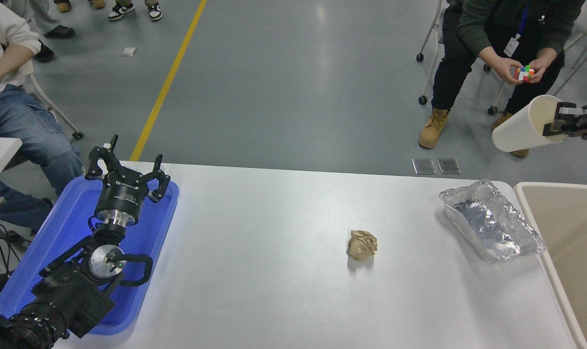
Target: Pick up paper cup place in dustbin
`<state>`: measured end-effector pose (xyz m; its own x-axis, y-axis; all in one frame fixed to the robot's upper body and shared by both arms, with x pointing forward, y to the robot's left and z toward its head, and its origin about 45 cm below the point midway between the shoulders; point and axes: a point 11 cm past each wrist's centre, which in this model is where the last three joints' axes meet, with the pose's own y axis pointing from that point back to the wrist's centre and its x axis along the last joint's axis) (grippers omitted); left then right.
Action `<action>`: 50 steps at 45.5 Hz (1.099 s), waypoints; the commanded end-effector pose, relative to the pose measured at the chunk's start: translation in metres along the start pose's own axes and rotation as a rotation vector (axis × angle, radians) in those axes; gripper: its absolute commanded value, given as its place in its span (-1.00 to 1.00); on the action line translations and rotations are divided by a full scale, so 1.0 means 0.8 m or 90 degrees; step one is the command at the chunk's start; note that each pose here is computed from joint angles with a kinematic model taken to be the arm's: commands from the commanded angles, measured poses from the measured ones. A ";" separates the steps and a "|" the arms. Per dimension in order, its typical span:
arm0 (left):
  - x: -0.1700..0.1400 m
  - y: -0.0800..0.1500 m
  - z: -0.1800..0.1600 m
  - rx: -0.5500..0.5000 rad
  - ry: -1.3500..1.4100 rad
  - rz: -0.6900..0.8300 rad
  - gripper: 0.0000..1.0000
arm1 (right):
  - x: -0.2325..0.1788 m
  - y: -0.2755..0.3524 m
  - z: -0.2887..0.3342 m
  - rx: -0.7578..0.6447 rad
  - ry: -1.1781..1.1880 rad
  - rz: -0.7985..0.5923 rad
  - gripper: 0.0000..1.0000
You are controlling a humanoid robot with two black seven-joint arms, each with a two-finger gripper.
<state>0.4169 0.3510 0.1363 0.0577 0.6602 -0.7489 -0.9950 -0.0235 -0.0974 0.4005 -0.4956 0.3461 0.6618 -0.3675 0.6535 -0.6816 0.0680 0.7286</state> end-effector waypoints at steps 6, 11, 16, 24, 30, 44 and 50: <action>0.000 0.000 0.000 0.000 0.000 0.000 1.00 | -0.022 -0.044 0.125 -0.134 -0.082 0.164 -1.00; 0.000 0.000 0.000 0.000 0.000 0.000 1.00 | -0.040 -0.054 0.152 -0.175 -0.089 0.191 -1.00; 0.000 0.000 0.000 0.000 0.000 0.000 1.00 | -0.060 -0.065 0.178 -0.216 -0.097 0.216 -1.00; -0.001 0.000 0.000 0.000 0.001 -0.001 1.00 | -0.097 -0.069 0.228 -0.299 -0.115 0.249 -1.00; 0.000 0.000 0.000 0.000 0.000 0.000 1.00 | -0.121 -0.069 0.255 -0.337 -0.146 0.271 -1.00; 0.000 0.000 0.000 0.000 0.000 0.000 1.00 | -0.189 -0.071 0.295 -0.382 -0.191 0.305 -1.00; 0.000 0.000 0.000 0.000 0.000 0.000 1.00 | -0.231 -0.088 0.293 -0.378 -0.200 0.287 -1.00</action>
<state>0.4169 0.3509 0.1363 0.0578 0.6599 -0.7491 -0.9950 -0.0234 -0.0974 0.2889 -0.6539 0.1703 0.2070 -0.4034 0.8913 -0.5686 0.6917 0.4452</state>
